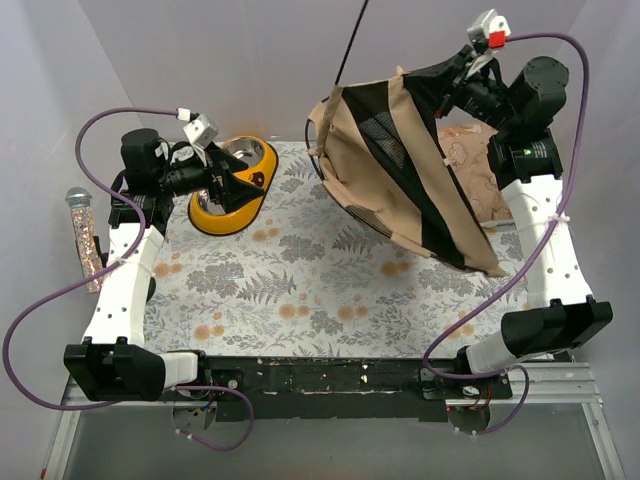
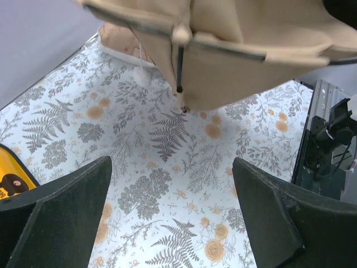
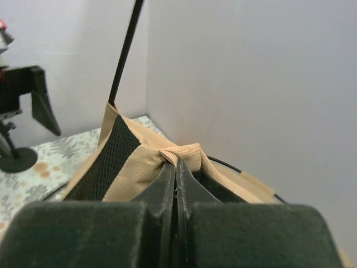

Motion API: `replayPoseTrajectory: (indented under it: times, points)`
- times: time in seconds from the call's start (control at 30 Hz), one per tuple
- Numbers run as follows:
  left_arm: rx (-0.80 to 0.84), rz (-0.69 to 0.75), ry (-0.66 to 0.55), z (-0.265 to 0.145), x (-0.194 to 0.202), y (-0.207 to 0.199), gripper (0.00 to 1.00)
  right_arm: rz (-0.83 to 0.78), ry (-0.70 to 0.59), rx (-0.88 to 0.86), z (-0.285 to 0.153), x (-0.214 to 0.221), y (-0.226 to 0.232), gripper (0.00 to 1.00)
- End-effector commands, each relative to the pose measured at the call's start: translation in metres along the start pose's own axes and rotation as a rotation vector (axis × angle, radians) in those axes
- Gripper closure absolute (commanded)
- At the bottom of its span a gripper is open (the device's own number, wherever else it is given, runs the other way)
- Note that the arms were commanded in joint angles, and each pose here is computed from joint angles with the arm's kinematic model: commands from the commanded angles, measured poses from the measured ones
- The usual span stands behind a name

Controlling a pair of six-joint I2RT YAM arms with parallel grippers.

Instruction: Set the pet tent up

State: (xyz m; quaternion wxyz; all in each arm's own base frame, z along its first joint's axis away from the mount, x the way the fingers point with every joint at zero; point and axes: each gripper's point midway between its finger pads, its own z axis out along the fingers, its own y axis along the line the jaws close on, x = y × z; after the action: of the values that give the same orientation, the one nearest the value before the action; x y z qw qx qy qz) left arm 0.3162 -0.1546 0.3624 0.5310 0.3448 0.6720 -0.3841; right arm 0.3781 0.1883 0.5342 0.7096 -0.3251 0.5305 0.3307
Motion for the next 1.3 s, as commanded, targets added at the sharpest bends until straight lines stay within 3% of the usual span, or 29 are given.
replayPoseTrajectory:
  times: [0.0, 0.2, 0.4, 0.43, 0.57, 0.73, 0.97, 1.1, 1.2, 1.27]
  points:
    - [0.050, 0.097, -0.080, -0.008, -0.036, -0.020, 0.12, -0.140, 0.080, -0.199, 0.012, 0.005, 0.052, 0.99]
    - [0.075, 0.117, -0.080, -0.007, -0.029, -0.024, 0.17, -0.323, 0.261, -0.334, 0.019, 0.077, 0.110, 0.99]
    - [0.101, 0.076, -0.092, 0.002, -0.010, -0.034, 0.12, -0.439, 0.390, -0.387, 0.019, 0.125, 0.152, 0.99]
    - [0.109, 0.016, -0.096, 0.003, -0.004, -0.037, 0.11, -0.431, 0.403, -0.393, 0.020, 0.130, 0.155, 0.99]
    - [0.155, -0.031, -0.095, 0.007, 0.015, -0.048, 0.08, -0.379, 0.390, -0.397, 0.024, 0.129, 0.165, 0.99]
    - [0.242, -0.106, -0.060, 0.004, 0.030, -0.066, 0.12, -0.330, 0.444, -0.419, 0.016, 0.142, 0.179, 0.99]
    - [0.310, -0.105, 0.043, -0.018, 0.056, -0.103, 0.05, -0.255, 0.493, -0.213, 0.017, 0.149, 0.161, 0.99]
    - [0.305, -0.152, -0.030, -0.016, 0.038, -0.105, 0.04, -0.206, 0.435, -0.202, 0.019, 0.138, 0.168, 0.99]
    - [0.249, -0.151, -0.079, -0.007, 0.033, -0.093, 0.08, -0.172, 0.436, -0.246, 0.022, 0.137, 0.179, 0.99]
    - [0.223, -0.177, -0.082, 0.000, 0.035, -0.083, 0.17, -0.163, 0.435, -0.287, 0.022, 0.134, 0.186, 0.99]
